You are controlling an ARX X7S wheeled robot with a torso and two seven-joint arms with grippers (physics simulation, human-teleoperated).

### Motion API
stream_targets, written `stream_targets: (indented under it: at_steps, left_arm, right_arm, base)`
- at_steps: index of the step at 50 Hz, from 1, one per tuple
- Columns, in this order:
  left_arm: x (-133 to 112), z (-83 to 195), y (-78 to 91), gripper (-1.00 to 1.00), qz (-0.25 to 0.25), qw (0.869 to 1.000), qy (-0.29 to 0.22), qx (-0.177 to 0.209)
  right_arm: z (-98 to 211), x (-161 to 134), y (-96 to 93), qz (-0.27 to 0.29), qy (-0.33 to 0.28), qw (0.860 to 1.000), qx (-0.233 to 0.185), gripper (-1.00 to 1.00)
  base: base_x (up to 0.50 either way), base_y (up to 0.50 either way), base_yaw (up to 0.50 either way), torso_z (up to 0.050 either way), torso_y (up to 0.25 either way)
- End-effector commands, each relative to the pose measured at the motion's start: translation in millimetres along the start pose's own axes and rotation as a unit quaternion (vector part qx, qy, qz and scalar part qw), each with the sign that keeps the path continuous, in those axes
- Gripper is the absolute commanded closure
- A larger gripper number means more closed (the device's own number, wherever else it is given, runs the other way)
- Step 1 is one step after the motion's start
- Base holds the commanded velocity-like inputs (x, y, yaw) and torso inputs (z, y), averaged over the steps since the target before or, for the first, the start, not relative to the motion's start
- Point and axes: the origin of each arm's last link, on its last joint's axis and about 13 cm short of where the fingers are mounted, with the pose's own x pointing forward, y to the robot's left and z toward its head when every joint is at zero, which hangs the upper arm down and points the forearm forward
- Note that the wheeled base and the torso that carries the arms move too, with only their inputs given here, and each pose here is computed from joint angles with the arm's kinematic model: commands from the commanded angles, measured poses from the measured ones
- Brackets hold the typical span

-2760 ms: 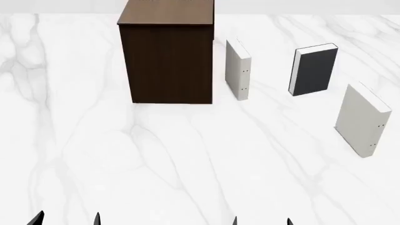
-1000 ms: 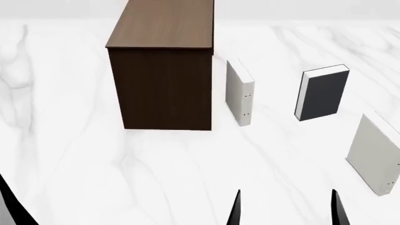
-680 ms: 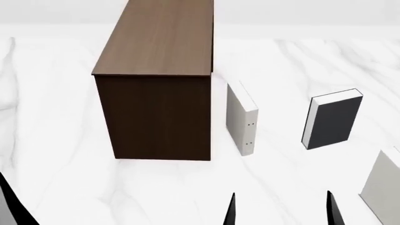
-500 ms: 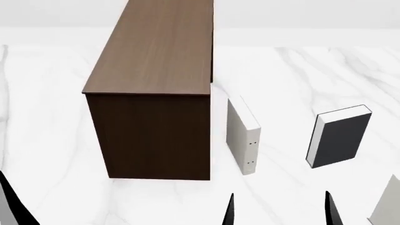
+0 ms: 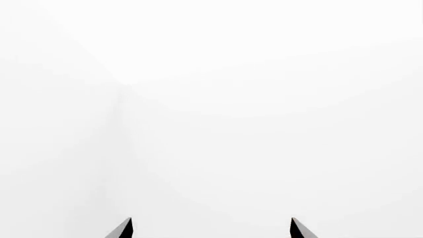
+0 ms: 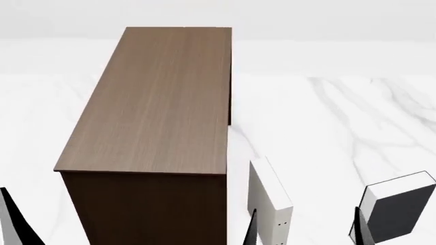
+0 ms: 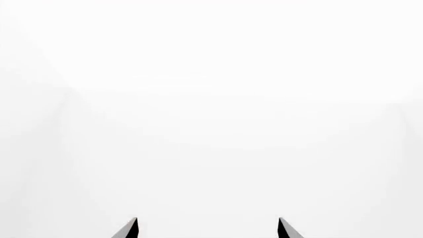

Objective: Pick up the book in the middle and place it on the cabinet shelf.

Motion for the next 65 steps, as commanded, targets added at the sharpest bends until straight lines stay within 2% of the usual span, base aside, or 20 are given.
stream_targets:
  at_steps: [1, 14, 15, 19, 21, 24, 28, 32, 33, 52, 56, 57, 59, 61, 65]
  left_arm:
    - [0, 0, 0.5, -1.0, -0.002, 1.0, -0.004, 0.004]
    - [0, 0, 0.5, -1.0, -0.004, 1.0, -0.003, 0.005]
    - [-1, 0, 0.4, -1.0, -0.005, 1.0, -0.002, 0.005]
    - [-1, -1, 0.2, -1.0, -0.007, 1.0, 0.001, 0.004]
    - [-1, -1, 0.2, -1.0, -0.007, 1.0, 0.001, 0.004]
    - [-1, -1, 0.1, -1.0, -0.009, 1.0, 0.005, 0.003]
    - [-1, -2, 0.2, -1.0, -0.01, 1.0, 0.006, 0.004]
    - [-1, -2, 0.0, -1.0, -0.011, 1.0, 0.009, 0.004]
    - [-1, -2, -0.1, -1.0, -0.011, 1.0, 0.01, 0.004]
    - [-2, -4, -0.9, -1.0, -0.017, 1.0, 0.019, 0.004]
    - [-3, -4, -1.0, -1.0, -0.018, 1.0, 0.02, 0.003]
    - [-3, -4, -1.2, -1.0, -0.019, 1.0, 0.021, 0.003]
    - [-4, -5, -1.3, -1.0, -0.021, 1.0, 0.022, 0.002]
    - [-4, -5, -1.2, -1.0, -0.021, 1.0, 0.022, 0.002]
    - [-4, -5, -1.1, -1.0, -0.022, 0.999, 0.024, 0.002]
  right_arm:
    - [-2, 1, -0.5, -0.001, 0.008, 1.0, -0.008, -1.0]
    - [-5, 0, -0.4, -0.003, 0.017, 1.0, -0.007, -1.0]
    - [-10, 2, -1.8, -0.025, 0.055, 0.998, -0.006, -1.0]
    - [-24, 10, -6.2, -0.075, 0.125, 0.989, -0.017, -1.0]
    - [-26, 13, -7.2, -0.09, 0.136, 0.986, -0.025, -1.0]
    - [-32, 19, -9.8, -0.131, 0.167, 0.975, -0.061, -1.0]
    - [-39, 22, -11.7, -0.159, 0.192, 0.965, -0.086, -1.0]
    - [-45, 26, -14.9, -0.197, 0.219, 0.949, -0.115, -1.0]
    - [-47, 29, -16.2, -0.219, 0.226, 0.941, -0.126, -1.0]
    - [-55, 39, -19.2, -0.281, 0.244, 0.908, -0.193, -1.0]
    - [-57, 40, -19.9, -0.304, 0.253, 0.895, -0.208, -1.0]
    - [-58, 41, -20.0, -0.319, 0.26, 0.884, -0.224, -1.0]
    - [-59, 43, -19.4, -0.335, 0.263, 0.873, -0.237, -1.0]
    - [-59, 44, -18.5, -0.337, 0.265, 0.874, -0.229, -1.0]
    - [-62, 48, -18.3, -0.358, 0.278, 0.863, -0.224, -1.0]
  base:
    - [0.3, 0.0, 0.0, 0.0, 0.0]
    - [0.28, 0.0, 0.0, 0.0, 0.0]
    - [0.16, 0.0, 0.0, 0.0, 0.0]
    - [0.03, 0.0, 0.0, 0.0, 0.002]
    - [0.0, 0.0, 0.0, 0.0, 0.0]
    - [0.0, 0.0, 0.0, 0.0, 0.0]
    - [0.0, 0.0, 0.0, 0.0, 0.0]
    - [0.0, 0.0, 0.0, 0.0, 0.0]
    - [0.0, 0.0, 0.0, 0.0, 0.0]
    - [0.0, 0.0, 0.0, 0.0, 0.0]
    - [0.0, 0.0, 0.0, 0.0, 0.0]
    - [0.0, 0.0, 0.0, 0.0, 0.0]
    - [0.0, 0.0, 0.0, 0.0, 0.0]
    - [0.0, 0.0, 0.0, 0.0, 0.0]
    - [0.0, 0.0, 0.0, 0.0, 0.0]
